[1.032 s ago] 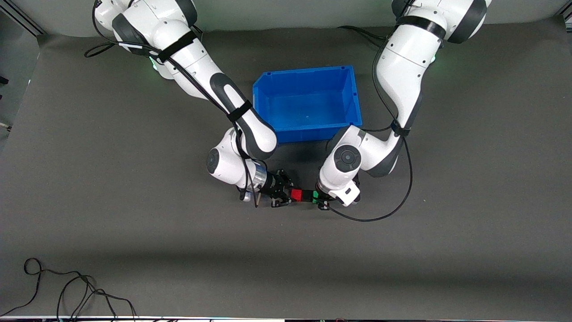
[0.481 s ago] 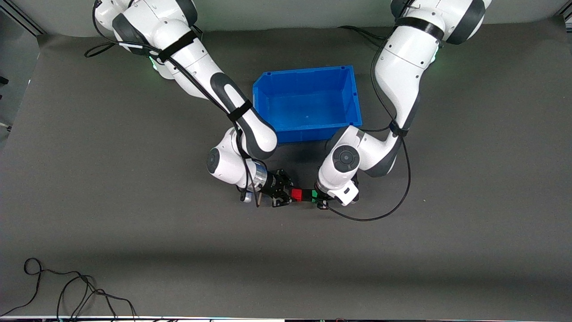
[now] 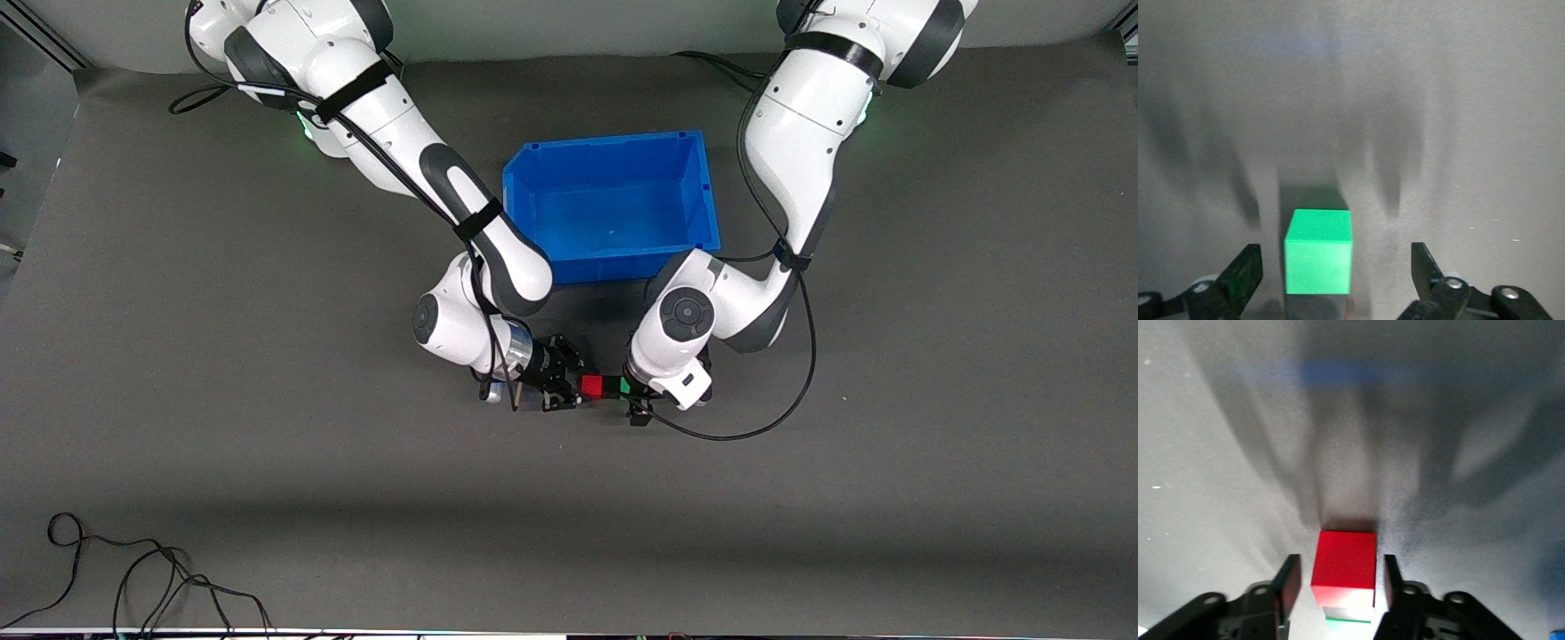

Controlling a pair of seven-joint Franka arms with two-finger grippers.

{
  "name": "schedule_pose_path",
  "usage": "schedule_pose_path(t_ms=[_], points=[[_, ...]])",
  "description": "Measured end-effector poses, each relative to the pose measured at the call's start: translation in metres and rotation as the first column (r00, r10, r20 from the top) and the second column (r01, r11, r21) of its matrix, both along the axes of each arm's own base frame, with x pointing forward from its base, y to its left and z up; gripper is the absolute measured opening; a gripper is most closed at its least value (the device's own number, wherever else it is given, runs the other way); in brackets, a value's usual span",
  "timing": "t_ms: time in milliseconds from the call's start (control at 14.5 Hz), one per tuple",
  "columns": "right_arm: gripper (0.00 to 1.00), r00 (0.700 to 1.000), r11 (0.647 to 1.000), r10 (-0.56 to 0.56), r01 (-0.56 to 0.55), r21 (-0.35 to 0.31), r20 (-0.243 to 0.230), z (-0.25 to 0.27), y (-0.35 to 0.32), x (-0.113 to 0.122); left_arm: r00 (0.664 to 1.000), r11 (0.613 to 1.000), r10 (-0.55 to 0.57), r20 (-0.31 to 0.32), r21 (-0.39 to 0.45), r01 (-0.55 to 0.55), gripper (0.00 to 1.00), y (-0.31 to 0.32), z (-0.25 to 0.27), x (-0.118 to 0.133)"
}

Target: Attach green and red cubes to black cube

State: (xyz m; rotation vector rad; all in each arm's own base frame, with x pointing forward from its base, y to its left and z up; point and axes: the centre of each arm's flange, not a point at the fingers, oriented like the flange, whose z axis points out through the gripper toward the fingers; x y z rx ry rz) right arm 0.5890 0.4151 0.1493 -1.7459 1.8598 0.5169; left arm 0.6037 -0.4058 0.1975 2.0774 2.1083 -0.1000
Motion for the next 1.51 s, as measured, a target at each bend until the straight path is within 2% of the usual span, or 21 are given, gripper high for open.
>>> schedule_pose_path(t_ms=[206,275,413,550,757,894,1032,1169,1238,1376,1444,1513], points=[[0.93,1.0,1.0,-0.009,0.008,0.007,0.024,0.013,-0.002,0.009,1.0,1.0,0.027,0.008,0.005,-0.027,1.0,0.02,0.027,0.02],[1.0,0.999,1.0,-0.015,0.015,0.012,0.034,0.021,-0.005,0.013,1.0,1.0,0.024,0.0,0.014,-0.024,1.0,0.031,0.041,0.026],[1.0,0.998,0.999,-0.031,0.03,0.025,0.046,0.036,-0.017,0.025,1.0,0.999,-0.013,-0.028,0.041,0.014,1.0,0.061,0.076,0.037],[1.0,1.0,1.0,-0.009,0.009,0.024,0.027,0.051,-0.042,0.043,0.998,0.997,-0.049,-0.049,0.058,0.052,1.0,0.107,0.117,0.052],[1.0,0.995,0.994,0.101,-0.102,-0.044,-0.019,0.088,-0.104,0.073,0.978,0.977,-0.191,-0.084,0.076,0.198,1.0,0.185,0.165,0.064],[1.0,0.987,0.982,0.16,-0.163,-0.092,-0.031,0.123,-0.146,0.086,0.941,0.94,-0.326,-0.091,0.075,0.333,1.0,0.241,0.195,0.069],[1.0,0.973,0.964,0.229,-0.231,-0.131,-0.031,0.156,-0.177,0.09,0.872,0.87,-0.481,-0.094,0.068,0.488,1.0,0.295,0.225,0.067],[1.0,0.947,0.933,0.319,-0.32,-0.163,-0.029,0.184,-0.208,0.091,0.759,0.755,-0.647,-0.081,0.071,0.651,1.0,0.335,0.251,0.061],[1.0,0.927,0.909,0.375,-0.373,-0.187,-0.024,0.198,-0.227,0.09,0.684,0.68,-0.725,-0.074,0.076,0.729,1.0,0.353,0.264,0.058],[1.0,0.868,0.836,0.496,-0.486,-0.253,-0.029,0.229,-0.267,0.085,0.524,0.519,-0.85,-0.054,0.08,0.851,1.0,0.387,0.288,0.05],[1.0,0.83,0.787,0.557,-0.541,-0.298,-0.037,0.246,-0.285,0.081,0.461,0.457,-0.886,-0.042,0.088,0.885,1.0,0.401,0.303,0.049],[1.0,0.787,0.729,0.615,-0.59,-0.347,-0.045,0.266,-0.301,0.077,0.422,0.417,-0.906,-0.034,0.098,0.904,1.0,0.41,0.32,0.048]])
